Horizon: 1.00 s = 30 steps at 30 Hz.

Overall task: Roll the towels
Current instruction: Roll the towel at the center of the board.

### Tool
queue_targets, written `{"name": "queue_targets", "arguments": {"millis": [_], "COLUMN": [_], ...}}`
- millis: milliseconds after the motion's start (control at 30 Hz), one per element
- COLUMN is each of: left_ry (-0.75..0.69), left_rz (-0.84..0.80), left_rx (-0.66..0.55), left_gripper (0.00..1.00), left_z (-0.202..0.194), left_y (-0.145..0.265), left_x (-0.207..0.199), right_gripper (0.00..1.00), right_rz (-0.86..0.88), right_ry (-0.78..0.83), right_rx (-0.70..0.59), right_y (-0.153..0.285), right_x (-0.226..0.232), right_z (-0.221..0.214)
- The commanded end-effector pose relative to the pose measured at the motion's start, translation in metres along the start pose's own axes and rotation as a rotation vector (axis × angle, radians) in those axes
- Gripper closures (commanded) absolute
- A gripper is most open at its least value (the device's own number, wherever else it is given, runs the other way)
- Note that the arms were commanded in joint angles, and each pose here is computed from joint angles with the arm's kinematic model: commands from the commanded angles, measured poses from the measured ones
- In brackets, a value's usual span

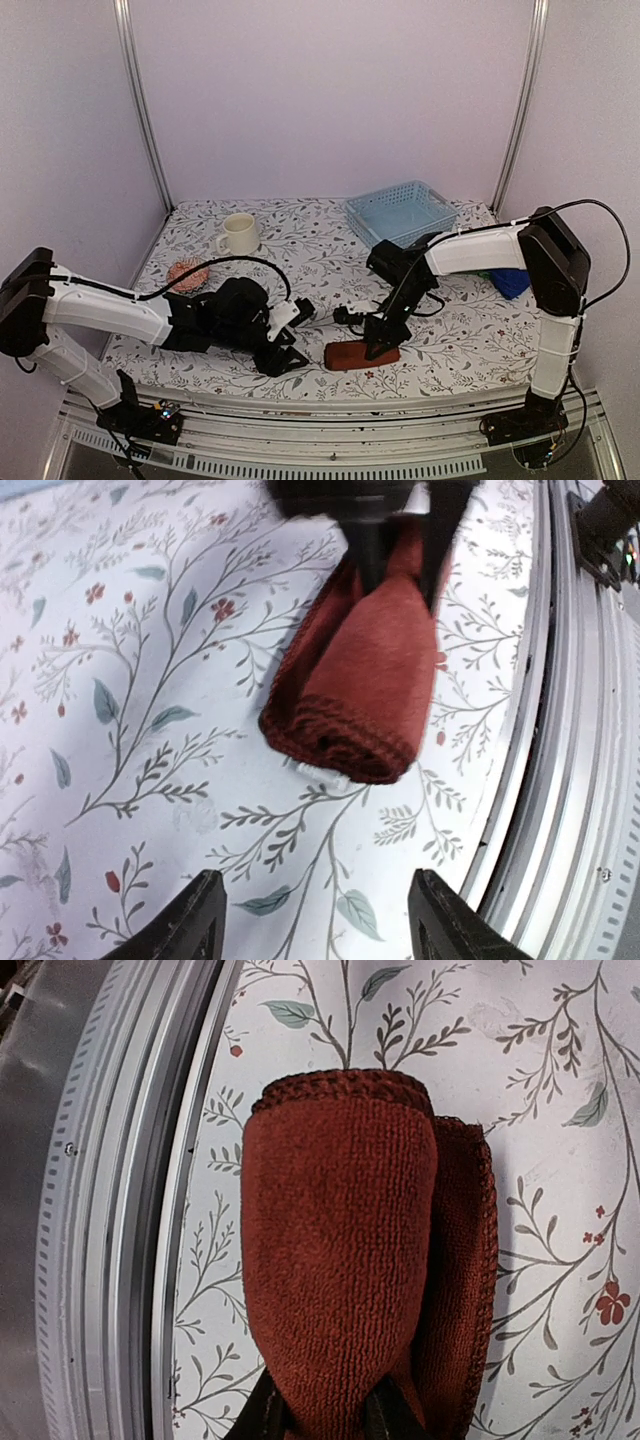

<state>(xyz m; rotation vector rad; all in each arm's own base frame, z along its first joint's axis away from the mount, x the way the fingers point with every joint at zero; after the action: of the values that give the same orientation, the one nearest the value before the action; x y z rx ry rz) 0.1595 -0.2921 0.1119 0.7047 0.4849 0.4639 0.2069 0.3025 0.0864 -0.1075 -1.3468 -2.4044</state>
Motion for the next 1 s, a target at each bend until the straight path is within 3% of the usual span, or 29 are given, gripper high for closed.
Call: {"name": "queue_targets", "arguments": {"millis": [0,267,467,967], "left_ry": [-0.254,-0.543,-0.704,-0.83], "left_rz": [0.093,0.192,0.285,0.385], "left_rx": [-0.077,-0.041,0.01,0.097], "left_gripper": [0.36,0.36,0.33,0.3], "left_z": [0.003,0.011,0.016,0.015], "left_y": [0.003,-0.018,-0.048,-0.089], "left_x": [-0.036,-0.081,-0.087,-0.068], "right_gripper": [0.84,0.84,0.83,0.82], "right_rz": [0.213,0.3,0.305,0.327], "right_ry": [-0.205,-0.284,-0.295,-0.309], "right_rx": [0.065,0.052,0.07,0.063], "right_y": [-0.017,-0.018,-0.021,-0.025], "right_x": [0.012,0.006,0.006,0.005], "right_z": [-0.024,-0.023,-0.026,-0.028]}}
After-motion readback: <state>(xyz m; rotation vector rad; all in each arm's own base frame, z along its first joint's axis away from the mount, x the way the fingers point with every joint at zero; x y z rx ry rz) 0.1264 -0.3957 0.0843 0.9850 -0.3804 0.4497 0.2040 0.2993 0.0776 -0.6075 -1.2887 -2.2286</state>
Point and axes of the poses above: each gripper's point midway between its finger pads, its own y axis back along the fingers, its own x axis along the line the jaws close on, z = x × y, the point moved 6 cm from there along y, back along the fingers, and after that the axes turned 8 degrees about y, right-handed, at the moved point
